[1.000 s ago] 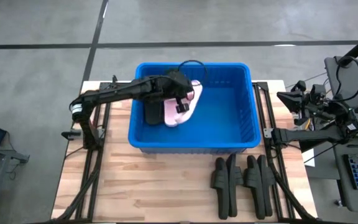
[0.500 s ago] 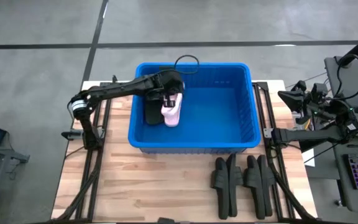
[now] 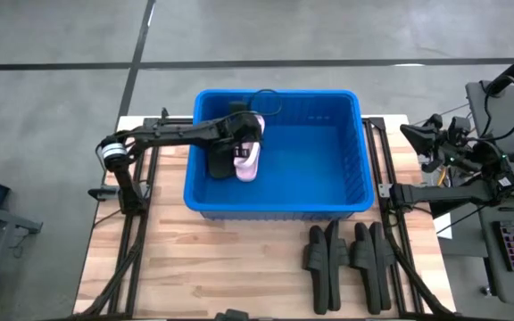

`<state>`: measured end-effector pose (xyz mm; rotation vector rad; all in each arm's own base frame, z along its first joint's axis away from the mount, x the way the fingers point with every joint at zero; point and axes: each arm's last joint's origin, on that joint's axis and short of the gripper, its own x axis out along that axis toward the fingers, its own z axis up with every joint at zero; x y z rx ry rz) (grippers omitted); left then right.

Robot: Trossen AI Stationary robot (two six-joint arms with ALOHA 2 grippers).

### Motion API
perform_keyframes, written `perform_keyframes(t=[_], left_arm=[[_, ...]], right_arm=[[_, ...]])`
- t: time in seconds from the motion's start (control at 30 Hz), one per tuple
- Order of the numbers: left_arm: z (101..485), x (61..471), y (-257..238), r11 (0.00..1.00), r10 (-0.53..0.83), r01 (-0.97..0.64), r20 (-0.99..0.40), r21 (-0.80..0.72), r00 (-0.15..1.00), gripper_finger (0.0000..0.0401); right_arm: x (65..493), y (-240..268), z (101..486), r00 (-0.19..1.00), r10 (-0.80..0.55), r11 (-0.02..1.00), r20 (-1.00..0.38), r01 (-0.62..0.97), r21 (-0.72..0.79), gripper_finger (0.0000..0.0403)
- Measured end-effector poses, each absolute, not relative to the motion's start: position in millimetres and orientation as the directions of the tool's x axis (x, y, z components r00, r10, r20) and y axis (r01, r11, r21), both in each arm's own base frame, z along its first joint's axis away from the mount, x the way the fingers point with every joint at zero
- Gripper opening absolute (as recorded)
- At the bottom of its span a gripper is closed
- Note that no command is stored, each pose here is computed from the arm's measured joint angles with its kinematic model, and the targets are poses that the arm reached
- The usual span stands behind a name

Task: Pick and place slides into bin
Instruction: Put the pink slide into the blue container

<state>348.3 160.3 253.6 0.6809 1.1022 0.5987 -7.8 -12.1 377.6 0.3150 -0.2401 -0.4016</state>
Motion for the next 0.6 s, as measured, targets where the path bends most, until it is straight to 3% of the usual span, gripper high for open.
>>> perform_keyframes(t=[0.6], left_arm=[[246,353,136,0.589,0.771,0.019,-0.568,0.808,0.288,0.0]], right_arm=[[-8,-12,377,0.893,-0.418,0.873,0.165,0.345,0.345,0.0028]])
